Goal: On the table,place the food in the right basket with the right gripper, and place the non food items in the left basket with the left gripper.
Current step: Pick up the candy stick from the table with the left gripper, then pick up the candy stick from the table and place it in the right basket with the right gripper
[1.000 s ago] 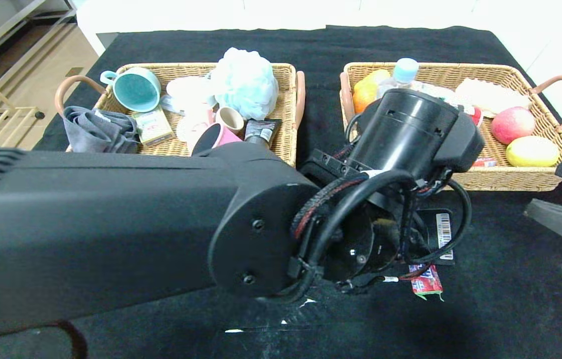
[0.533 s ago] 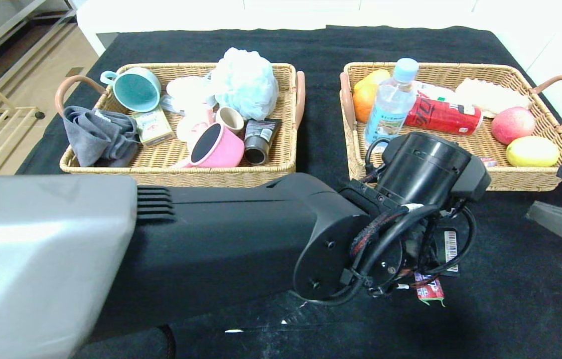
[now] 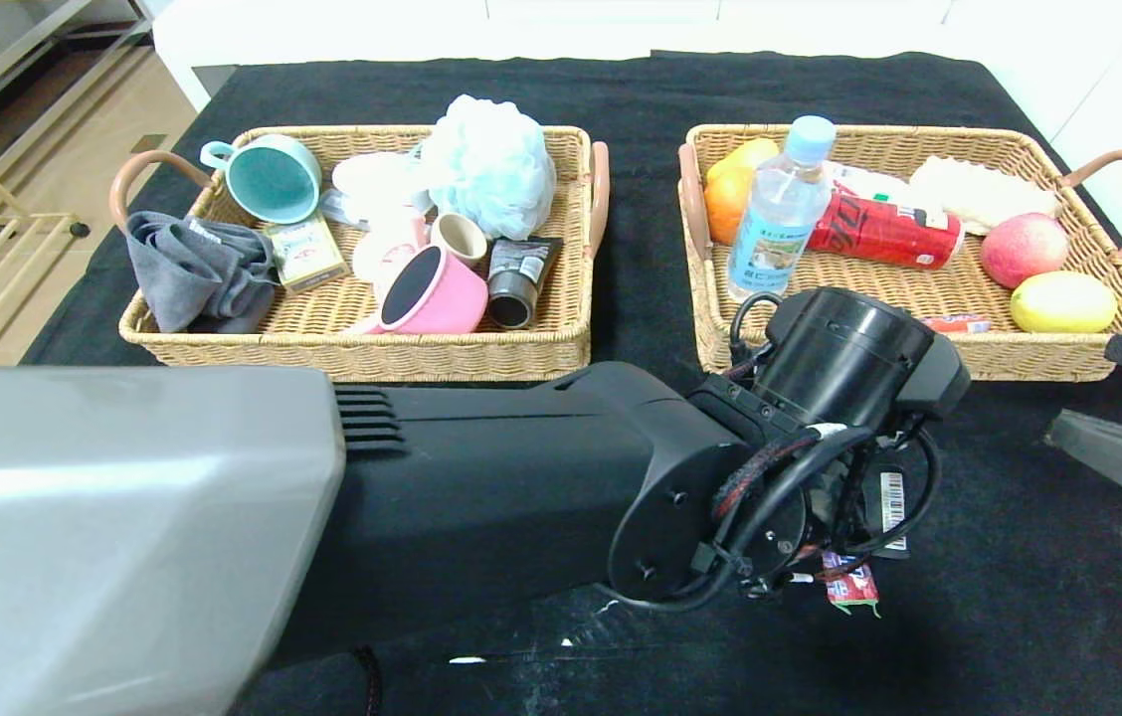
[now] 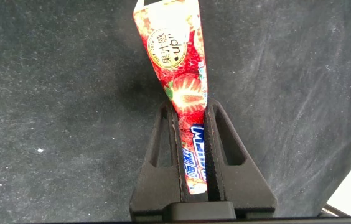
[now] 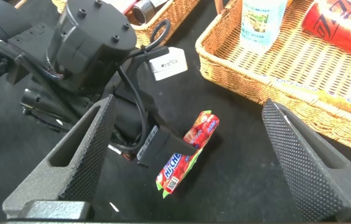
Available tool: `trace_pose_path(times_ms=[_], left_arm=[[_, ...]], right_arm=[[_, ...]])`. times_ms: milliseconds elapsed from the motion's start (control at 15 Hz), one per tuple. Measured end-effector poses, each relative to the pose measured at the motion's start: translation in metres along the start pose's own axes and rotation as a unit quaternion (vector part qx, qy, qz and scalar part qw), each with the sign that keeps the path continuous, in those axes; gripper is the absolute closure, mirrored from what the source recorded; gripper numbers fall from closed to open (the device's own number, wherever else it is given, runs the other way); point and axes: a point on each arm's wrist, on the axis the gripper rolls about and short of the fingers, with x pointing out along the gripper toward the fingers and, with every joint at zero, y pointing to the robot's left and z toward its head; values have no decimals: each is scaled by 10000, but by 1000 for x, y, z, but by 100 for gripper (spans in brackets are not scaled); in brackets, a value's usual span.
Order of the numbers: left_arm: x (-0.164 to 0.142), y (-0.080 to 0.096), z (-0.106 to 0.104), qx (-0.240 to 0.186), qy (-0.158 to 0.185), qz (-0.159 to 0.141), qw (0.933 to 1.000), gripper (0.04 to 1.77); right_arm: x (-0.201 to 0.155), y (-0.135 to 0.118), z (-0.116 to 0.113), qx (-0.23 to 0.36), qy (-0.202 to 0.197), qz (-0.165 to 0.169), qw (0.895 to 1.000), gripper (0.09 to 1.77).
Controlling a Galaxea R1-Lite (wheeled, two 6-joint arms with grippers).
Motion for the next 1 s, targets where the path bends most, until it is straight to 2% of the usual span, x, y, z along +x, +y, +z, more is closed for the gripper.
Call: trace_pose_path(times_ms=[67,133,333,533,733,1000], left_arm=[[0,0,0,1,4,5,10000,153],[0,0,0,2,5,8,10000,134],[1,-1,-1,14,17,10,10000,94],[-1,-2,-2,65,30,20,10000,68],[-10,-2,-4,267,-40,164,9995,49],[-31,7,-12,695,-95,302,9971,33]], right_arm=[[0,0,0,-3,-2,2,10000,15],[0,0,0,-3,-2,1,10000,15],[0,0,0,-5,2,14,10000,15],[0,0,0,-6,-1,16,10000,15],[0,0,2,-11,-41,-27,10000,15],[0,-2,4,-4,-62,-79,9999,15]])
